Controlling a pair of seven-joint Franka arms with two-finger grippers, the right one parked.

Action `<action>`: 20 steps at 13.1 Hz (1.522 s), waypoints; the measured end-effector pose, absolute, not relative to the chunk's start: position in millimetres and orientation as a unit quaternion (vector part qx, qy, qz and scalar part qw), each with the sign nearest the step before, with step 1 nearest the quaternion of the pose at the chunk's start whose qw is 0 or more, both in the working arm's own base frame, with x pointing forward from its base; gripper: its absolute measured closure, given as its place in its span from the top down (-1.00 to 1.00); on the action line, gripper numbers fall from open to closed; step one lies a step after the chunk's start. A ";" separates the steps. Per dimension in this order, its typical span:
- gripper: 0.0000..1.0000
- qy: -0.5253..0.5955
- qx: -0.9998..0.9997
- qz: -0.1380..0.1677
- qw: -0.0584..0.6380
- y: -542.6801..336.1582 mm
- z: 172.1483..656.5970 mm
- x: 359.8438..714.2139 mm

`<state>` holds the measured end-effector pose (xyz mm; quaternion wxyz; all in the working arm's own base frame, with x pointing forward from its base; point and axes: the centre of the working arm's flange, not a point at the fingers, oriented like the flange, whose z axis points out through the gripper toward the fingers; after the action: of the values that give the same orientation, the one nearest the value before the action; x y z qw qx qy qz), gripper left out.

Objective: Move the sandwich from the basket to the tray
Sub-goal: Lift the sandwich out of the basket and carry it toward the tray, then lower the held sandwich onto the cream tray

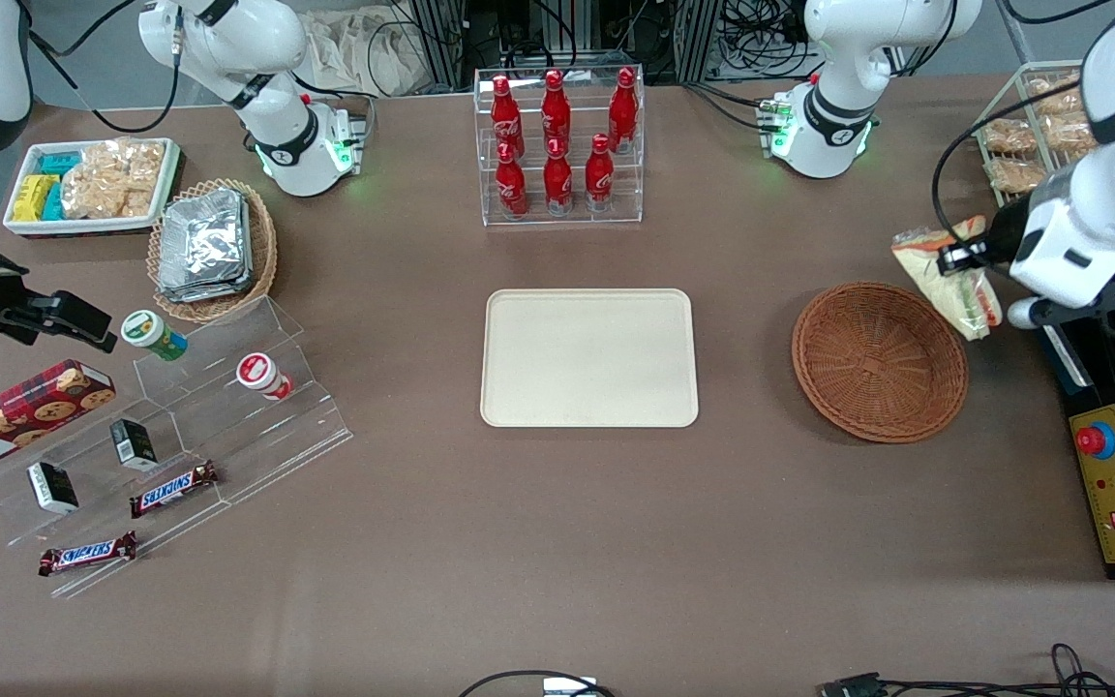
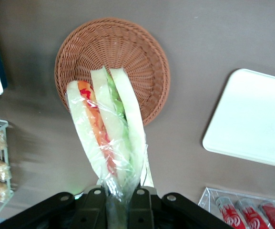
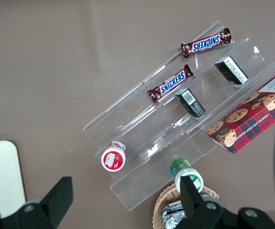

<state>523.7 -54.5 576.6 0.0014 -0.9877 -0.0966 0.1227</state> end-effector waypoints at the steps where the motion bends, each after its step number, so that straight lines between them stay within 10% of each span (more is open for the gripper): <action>1: -0.69 -0.080 -0.990 0.120 0.002 -66.7 585.8 522.3; 12: -0.61 0.088 -0.988 0.122 -0.017 -342.3 536.6 489.1; 20: -0.54 0.127 -0.987 0.101 0.004 -354.4 308.7 514.1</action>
<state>514.1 -354.4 308.7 0.0038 -0.9868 0.1270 0.1007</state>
